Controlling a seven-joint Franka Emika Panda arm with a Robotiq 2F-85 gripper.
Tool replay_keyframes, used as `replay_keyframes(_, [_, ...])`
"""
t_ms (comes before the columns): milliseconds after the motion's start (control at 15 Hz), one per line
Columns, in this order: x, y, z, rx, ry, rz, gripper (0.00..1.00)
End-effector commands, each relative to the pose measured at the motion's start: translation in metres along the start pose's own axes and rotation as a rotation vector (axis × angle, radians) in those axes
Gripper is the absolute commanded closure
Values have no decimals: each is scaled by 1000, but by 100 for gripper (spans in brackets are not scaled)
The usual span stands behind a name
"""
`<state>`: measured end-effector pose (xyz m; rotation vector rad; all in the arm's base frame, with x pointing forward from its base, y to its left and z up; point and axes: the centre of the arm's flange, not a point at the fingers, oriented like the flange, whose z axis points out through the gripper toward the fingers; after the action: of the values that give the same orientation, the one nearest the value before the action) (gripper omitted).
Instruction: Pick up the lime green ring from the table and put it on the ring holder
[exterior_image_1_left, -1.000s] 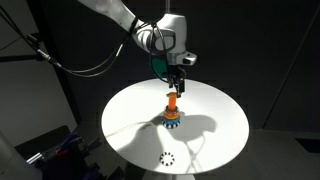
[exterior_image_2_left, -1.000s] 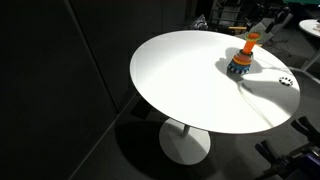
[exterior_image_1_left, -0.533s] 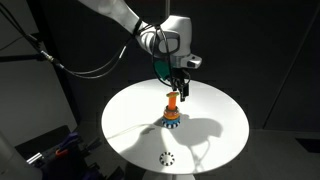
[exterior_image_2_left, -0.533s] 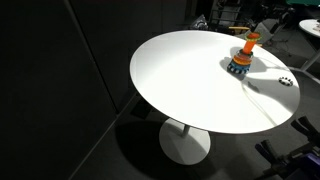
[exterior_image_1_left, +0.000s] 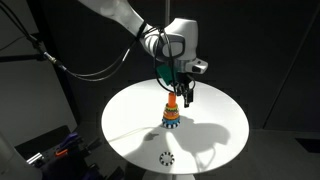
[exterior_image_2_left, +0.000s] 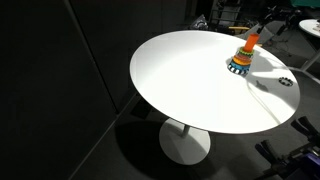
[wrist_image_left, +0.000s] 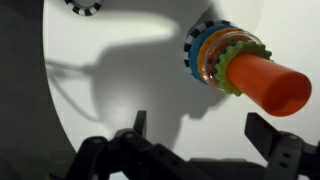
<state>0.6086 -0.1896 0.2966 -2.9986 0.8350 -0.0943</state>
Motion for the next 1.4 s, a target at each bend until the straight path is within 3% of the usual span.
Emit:
replay_keyframes(0, [9,8,-1,4,-22,12,0])
replay_keyframes(733, [-10,20,-7,1,-154,-70,0])
replay_keyframes(1333, [-57,5,-44,-35,-256,-183,0])
